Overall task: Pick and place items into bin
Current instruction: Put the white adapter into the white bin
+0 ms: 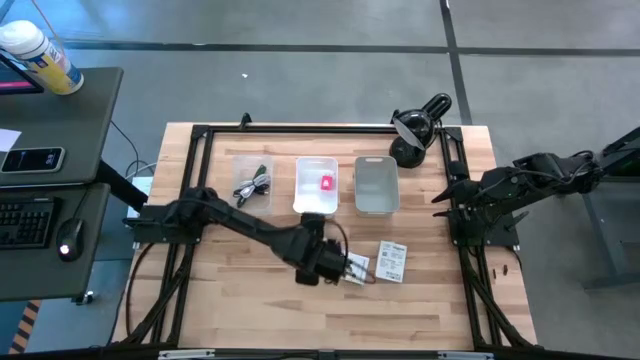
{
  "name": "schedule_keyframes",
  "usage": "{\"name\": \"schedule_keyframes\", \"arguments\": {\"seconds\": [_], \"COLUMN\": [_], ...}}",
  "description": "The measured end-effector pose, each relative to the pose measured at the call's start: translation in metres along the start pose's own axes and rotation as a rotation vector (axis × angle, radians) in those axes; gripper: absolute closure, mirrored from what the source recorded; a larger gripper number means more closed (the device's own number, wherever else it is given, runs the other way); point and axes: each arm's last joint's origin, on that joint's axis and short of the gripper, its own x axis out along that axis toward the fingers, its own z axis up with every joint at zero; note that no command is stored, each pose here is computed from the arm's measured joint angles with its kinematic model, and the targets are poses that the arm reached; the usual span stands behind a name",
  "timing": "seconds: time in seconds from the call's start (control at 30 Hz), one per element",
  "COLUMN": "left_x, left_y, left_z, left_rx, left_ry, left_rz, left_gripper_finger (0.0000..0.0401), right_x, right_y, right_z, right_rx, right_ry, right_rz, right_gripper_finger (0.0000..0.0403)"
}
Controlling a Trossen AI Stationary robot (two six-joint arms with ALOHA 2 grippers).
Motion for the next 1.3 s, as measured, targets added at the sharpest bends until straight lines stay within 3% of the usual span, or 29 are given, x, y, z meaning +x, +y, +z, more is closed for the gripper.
{"name": "schedule_keyframes", "arguments": {"seconds": [0.17,0.33,0.63,0.8,1.07,1.3], "left_x": [-0.014,-0.007,0.022,0.036,0.058,0.077], "left_y": [0.045,0.092,0.161,0.192,0.22,0.216], "left_z": [0.011,0.015,0.009,0.002,-0.008,-0.012], "left_rx": [0.036,0.074,0.096,0.075,0.017,0.029], "left_ry": [-0.027,0.002,0.078,0.087,0.073,0.084], "left_rz": [0.104,0.147,0.161,0.088,-0.017,-0.058], "left_gripper_finger": [0.023,0.0231,0.0225,0.0232,0.0221,0.022], "right_x": [0.0,0.0,0.0,0.0,0.0,0.0], "right_y": [0.0,0.0,-0.001,-0.002,-0.003,-0.003], "right_z": [0.0,0.0,0.0,0.0,0.002,0.005], "right_rx": [0.015,0.043,0.129,0.171,0.213,0.219], "right_ry": [-0.001,-0.002,-0.005,-0.011,-0.038,-0.076], "right_rz": [-0.001,-0.008,-0.024,-0.053,-0.09,-0.108], "right_gripper_finger": [0.0258,0.0258,0.0258,0.0258,0.0258,0.0258]}}
